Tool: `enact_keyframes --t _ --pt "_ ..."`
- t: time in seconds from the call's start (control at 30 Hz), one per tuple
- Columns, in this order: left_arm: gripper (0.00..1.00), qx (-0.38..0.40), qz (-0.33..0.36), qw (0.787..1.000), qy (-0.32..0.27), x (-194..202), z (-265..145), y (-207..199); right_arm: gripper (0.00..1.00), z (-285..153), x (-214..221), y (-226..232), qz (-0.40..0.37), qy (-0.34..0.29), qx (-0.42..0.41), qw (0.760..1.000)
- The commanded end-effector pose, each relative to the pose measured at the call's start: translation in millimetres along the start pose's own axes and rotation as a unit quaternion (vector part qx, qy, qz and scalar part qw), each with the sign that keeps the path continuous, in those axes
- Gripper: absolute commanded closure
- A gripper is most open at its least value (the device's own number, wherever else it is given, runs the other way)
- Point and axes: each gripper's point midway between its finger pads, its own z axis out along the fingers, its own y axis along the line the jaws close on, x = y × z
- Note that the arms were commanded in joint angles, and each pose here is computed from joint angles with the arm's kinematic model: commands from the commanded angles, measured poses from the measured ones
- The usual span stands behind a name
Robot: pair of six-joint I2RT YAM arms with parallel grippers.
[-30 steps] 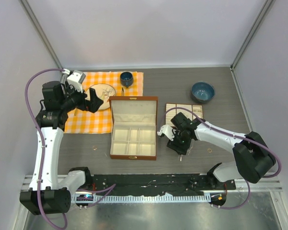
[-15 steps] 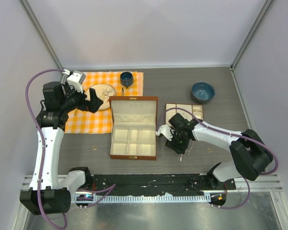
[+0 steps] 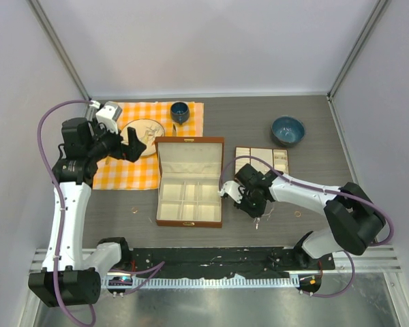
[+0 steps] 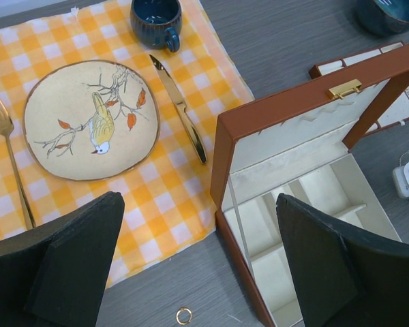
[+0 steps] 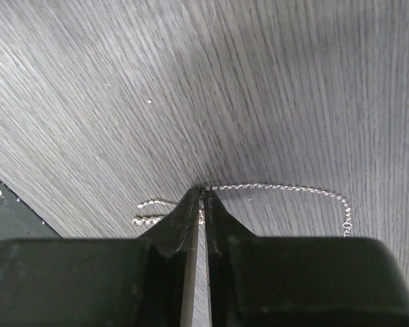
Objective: Organize the mixed jewelry
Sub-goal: Pick up the jewelry from the center of the board.
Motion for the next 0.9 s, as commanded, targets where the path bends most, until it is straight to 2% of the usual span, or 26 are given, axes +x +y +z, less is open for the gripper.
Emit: enact_keyframes --t 0.0,0.07,0.23,0.5,0.73,0.87 --pt "0.00 -0.006 0.026 0.999 -0.022 -10.6 -7.0 -1.5 0.95 13.6 8.4 -6.7 -0.001 0.021 0.012 1.000" --pt "0.00 -0.005 0.026 0.999 -0.021 -9.0 -7.1 -1.7 0.99 13.5 8.7 -7.9 0.000 0.023 0.016 1.000" --pt "0.00 0.032 0.038 0.999 -0.014 -2.8 -6.8 -14.1 0.99 4.0 1.3 -11.9 -0.002 0.010 0.026 1.000" --pt "0.00 0.110 0.055 0.992 -0.004 7.0 -7.9 -42.1 0.99 -50.6 -45.3 -17.1 -0.009 -0.060 0.034 0.998" --pt "0.00 0.119 0.068 0.991 0.005 8.5 -1.5 -47.1 0.99 -85.3 -63.3 -15.3 -0.010 -0.084 0.031 0.996" --pt "0.00 0.138 0.085 0.987 0.015 13.1 8.4 -63.0 0.99 -98.5 -68.9 -16.1 -0.011 -0.095 0.036 0.995"
